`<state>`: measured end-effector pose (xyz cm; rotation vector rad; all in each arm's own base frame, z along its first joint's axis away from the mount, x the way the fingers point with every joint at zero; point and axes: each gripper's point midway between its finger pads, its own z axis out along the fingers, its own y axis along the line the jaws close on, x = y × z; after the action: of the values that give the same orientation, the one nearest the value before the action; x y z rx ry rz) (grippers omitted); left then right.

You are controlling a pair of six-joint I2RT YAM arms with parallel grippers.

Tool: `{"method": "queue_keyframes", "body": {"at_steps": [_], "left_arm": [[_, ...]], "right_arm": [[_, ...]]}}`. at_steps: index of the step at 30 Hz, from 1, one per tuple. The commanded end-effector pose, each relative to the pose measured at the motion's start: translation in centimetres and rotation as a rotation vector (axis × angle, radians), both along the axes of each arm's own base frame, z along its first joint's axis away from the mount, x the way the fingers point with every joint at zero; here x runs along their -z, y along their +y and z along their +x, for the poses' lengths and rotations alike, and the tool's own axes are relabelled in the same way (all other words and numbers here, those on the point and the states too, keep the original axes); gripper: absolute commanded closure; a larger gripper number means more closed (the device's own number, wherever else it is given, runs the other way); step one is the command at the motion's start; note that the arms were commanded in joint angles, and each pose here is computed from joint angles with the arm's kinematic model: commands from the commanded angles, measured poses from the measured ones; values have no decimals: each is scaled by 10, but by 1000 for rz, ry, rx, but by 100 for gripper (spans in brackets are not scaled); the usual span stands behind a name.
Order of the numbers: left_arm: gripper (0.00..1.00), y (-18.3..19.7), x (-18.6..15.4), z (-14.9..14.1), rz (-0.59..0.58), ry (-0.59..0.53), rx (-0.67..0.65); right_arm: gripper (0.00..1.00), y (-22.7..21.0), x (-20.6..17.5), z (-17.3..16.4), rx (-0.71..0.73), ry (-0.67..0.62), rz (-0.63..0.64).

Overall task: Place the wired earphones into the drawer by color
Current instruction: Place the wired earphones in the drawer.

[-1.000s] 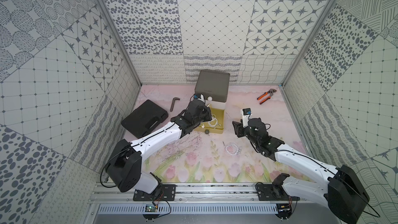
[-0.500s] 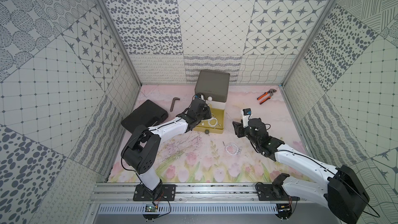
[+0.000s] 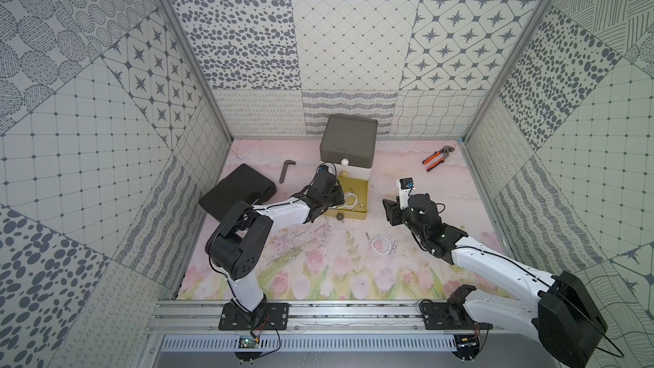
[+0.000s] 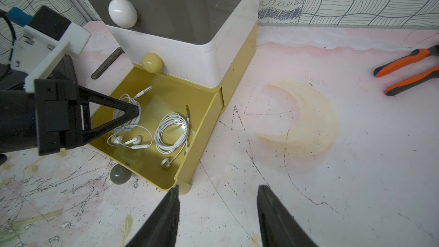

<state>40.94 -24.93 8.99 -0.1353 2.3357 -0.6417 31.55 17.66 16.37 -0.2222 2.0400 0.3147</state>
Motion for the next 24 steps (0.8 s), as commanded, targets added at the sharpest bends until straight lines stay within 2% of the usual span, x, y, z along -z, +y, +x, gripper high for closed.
{"method": "queue_keyframes", "body": {"at_steps": [1,4,10,14,24], "left_arm": [[68,-4,-16,7,-51,-50,-7],[44,0,-22,4,-52,-52,-13],[19,17,-44,-14,-59,-81,-21],[3,35,-54,-38,-32,-94,-26],[1,68,-53,-109,23,-77,61]], "right_arm": [[44,3,-7,2,-6,-21,37],[44,9,-3,2,-32,7,36],[44,22,15,-4,-82,126,41],[44,25,28,-14,-87,218,79],[44,20,66,-50,-110,465,35]]}}
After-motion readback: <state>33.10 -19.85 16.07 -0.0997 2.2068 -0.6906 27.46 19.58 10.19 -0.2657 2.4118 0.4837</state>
